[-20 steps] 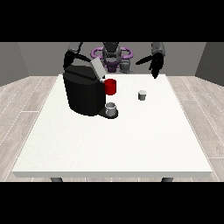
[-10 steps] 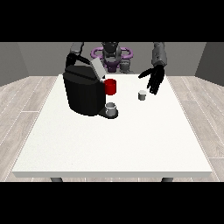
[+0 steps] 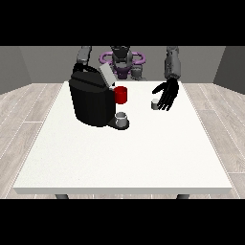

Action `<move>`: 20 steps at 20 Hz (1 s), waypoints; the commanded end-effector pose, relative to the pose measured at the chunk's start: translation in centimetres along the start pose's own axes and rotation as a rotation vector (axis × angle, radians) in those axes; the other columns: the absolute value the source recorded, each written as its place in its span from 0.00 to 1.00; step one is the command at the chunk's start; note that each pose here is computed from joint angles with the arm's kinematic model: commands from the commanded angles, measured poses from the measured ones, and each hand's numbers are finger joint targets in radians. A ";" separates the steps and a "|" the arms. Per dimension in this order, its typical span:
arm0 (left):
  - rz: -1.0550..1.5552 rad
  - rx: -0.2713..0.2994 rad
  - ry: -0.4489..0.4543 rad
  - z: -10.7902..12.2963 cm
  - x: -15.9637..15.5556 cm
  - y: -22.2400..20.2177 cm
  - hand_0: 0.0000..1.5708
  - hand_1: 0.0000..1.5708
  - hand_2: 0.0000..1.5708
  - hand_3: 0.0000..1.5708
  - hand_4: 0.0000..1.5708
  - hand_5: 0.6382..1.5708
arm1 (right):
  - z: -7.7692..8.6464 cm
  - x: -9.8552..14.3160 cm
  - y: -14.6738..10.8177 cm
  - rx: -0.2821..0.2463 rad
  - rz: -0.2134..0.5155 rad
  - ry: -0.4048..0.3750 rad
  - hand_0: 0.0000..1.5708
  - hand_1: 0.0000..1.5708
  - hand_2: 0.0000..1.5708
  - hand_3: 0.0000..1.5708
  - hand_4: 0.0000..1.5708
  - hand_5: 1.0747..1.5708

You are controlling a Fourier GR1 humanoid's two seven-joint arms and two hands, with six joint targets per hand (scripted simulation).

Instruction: Insert the coffee pod into the coffee machine and close the lid

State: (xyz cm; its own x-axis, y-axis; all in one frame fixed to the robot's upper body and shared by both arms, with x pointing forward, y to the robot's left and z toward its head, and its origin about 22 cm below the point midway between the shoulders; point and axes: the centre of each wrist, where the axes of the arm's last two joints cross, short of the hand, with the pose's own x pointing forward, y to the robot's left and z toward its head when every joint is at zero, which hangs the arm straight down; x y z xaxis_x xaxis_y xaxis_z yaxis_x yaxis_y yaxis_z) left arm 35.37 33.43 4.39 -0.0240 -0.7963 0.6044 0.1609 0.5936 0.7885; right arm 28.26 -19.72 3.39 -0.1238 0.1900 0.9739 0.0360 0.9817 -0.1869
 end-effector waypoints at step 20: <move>-0.395 -0.190 0.039 -2.3 -0.8 -3.6 0.50 0.50 0.62 0.55 0.25 1.00 | -1.5 -2.7 -1.4 0.033 -0.010 0.105 0.00 0.00 0.00 0.00 0.00 1.00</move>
State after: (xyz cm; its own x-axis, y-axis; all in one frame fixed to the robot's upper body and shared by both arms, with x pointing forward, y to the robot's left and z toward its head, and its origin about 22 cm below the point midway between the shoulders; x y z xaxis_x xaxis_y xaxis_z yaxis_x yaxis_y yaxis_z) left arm 37.56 31.53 2.36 -0.1015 -0.9589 0.2649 0.2689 0.2299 0.9353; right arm 30.26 -19.62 1.78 -0.0617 0.1906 0.9797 -0.0065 0.9815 -0.1914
